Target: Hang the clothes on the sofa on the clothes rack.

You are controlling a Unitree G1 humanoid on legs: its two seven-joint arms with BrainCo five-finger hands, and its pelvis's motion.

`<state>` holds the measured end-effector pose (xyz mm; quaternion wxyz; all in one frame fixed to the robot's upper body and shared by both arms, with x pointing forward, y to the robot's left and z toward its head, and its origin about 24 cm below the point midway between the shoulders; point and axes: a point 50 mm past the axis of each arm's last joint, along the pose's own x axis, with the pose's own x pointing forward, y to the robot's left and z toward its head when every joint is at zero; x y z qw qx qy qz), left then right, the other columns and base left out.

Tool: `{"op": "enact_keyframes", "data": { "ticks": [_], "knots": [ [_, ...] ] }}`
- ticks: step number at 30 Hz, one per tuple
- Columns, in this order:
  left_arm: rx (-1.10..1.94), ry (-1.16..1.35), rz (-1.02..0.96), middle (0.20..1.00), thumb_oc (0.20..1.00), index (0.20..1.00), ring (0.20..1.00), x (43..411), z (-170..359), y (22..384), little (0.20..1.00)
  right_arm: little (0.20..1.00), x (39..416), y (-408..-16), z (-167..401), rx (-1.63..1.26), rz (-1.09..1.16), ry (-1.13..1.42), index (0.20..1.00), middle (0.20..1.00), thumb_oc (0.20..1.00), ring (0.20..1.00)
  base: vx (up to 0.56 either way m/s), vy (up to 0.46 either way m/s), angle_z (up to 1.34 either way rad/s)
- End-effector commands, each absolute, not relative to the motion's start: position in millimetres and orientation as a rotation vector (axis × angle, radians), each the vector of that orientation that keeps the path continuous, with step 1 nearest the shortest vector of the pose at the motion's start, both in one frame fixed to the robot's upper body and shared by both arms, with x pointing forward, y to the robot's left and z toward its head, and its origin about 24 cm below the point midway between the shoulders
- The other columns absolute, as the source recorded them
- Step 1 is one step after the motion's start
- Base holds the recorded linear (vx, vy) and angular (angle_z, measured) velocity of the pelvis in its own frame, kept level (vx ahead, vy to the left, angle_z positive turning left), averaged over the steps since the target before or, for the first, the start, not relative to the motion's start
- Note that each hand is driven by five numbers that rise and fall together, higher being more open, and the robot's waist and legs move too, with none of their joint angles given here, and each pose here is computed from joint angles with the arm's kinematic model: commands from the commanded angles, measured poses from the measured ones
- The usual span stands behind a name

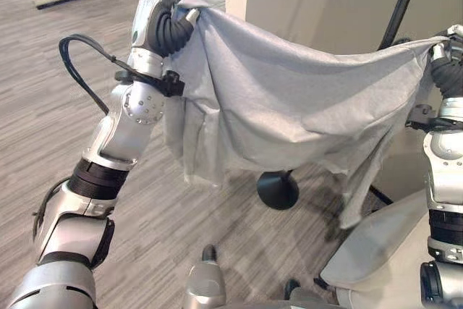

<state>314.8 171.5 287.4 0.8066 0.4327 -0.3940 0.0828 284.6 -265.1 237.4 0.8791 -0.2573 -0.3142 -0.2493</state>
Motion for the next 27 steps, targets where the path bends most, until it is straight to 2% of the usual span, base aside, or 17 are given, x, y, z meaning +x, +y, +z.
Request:
{"op": "enact_keyframes", "data": {
  "ticks": [1, 8, 16, 27],
  "knots": [
    [0.881, -1.0, 0.194, 0.2, 0.2, 0.2, 0.2, 304, 311, 158, 0.2, 0.2, 274, -265, 272, -0.595, -0.555, -0.806, 0.2, 0.2, 0.2, 0.2, 0.11, 0.179, -0.2],
    [0.848, -1.028, 0.187, 0.2, 0.2, 0.2, 0.2, 299, 314, 154, 0.2, 0.2, 273, -253, 278, -0.599, -0.516, -0.847, 0.2, 0.2, 0.2, 0.2, 0.11, 0.073, -0.16],
    [0.827, -1.011, 0.267, 0.2, 0.2, 0.2, 0.2, 296, 314, 170, 0.2, 0.2, 279, -241, 284, -0.614, -0.472, -0.879, 0.2, 0.2, 0.2, 0.2, 0.11, -0.268, 0.08],
    [0.76, -1.018, 0.286, 0.2, 0.2, 0.2, 0.2, 286, 307, 173, 0.2, 0.2, 250, -246, 299, -0.577, -0.5, -1.001, 0.2, 0.2, 0.2, 0.2, 0.04, -0.235, 0.12]
  ]
}}
